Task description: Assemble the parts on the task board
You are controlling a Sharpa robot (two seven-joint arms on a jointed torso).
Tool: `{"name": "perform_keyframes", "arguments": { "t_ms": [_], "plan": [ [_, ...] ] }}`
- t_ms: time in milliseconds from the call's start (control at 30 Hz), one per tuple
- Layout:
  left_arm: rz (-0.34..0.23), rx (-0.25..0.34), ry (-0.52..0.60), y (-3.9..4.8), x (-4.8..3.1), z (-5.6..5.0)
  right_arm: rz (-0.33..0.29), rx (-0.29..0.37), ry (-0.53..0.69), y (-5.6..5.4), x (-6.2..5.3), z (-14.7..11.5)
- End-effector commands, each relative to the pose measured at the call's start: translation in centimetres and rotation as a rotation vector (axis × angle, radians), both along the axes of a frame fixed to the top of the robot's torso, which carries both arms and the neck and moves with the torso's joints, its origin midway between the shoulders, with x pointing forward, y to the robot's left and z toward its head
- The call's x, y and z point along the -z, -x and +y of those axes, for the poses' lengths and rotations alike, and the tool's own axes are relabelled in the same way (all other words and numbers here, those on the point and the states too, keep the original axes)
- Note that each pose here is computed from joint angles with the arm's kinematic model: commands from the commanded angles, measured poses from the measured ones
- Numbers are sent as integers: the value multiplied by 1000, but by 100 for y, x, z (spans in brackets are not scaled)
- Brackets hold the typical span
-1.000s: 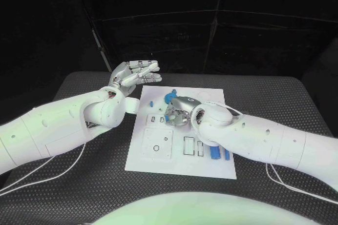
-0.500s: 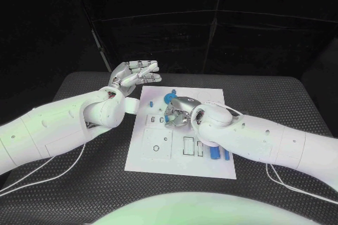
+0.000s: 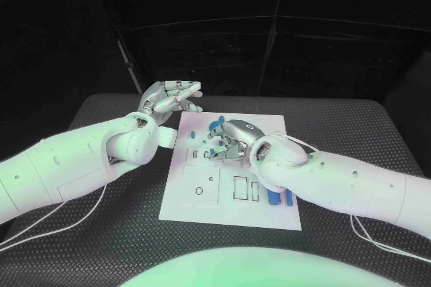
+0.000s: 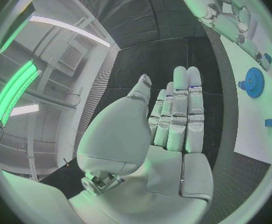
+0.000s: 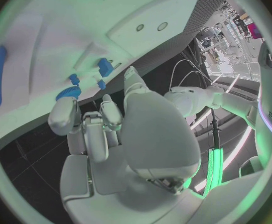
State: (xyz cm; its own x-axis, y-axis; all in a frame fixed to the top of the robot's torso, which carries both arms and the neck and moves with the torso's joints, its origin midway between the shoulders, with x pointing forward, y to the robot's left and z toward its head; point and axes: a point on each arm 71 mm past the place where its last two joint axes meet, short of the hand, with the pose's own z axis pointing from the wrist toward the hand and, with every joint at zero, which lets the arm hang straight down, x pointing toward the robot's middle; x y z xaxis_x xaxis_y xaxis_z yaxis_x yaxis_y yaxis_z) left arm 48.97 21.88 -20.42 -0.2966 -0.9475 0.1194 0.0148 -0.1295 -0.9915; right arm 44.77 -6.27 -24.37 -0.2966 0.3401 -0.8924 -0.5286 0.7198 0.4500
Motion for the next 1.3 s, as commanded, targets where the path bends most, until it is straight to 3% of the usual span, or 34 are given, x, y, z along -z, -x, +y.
{"name": "perform_keyframes", "arguments": {
  "t_ms": [33, 100, 233, 267, 433, 567, 733, 900, 1100, 1300],
  "plan": [
    [13, 85, -105, 13, 24, -26, -50, -99, -177, 89, -174, -29],
    [24, 107, -154, 18, 44, -17, -37, -112, -216, 102, -240, -95],
    [77, 146, -314, 38, 113, 13, -42, -90, -313, 38, -502, -320],
    [111, 169, -388, 52, 149, 17, -33, -60, -348, -17, -603, -453],
    [206, 260, -624, 111, 245, 0, -1, 58, -397, -202, -843, -875],
    [248, 325, -854, 125, 277, -37, 16, 157, -400, -330, -952, -1185],
    [255, 368, -1089, 78, 255, -109, 32, 229, -391, -415, -997, -1404],
    [256, 409, -1230, -7, 250, -209, 49, 255, -383, -454, -998, -1464],
    [264, 453, -1331, -127, 280, -375, 67, 278, -374, -485, -980, -1485],
    [270, 492, -1370, -185, 297, -520, 79, 293, -367, -503, -962, -1489]
  ]
}}
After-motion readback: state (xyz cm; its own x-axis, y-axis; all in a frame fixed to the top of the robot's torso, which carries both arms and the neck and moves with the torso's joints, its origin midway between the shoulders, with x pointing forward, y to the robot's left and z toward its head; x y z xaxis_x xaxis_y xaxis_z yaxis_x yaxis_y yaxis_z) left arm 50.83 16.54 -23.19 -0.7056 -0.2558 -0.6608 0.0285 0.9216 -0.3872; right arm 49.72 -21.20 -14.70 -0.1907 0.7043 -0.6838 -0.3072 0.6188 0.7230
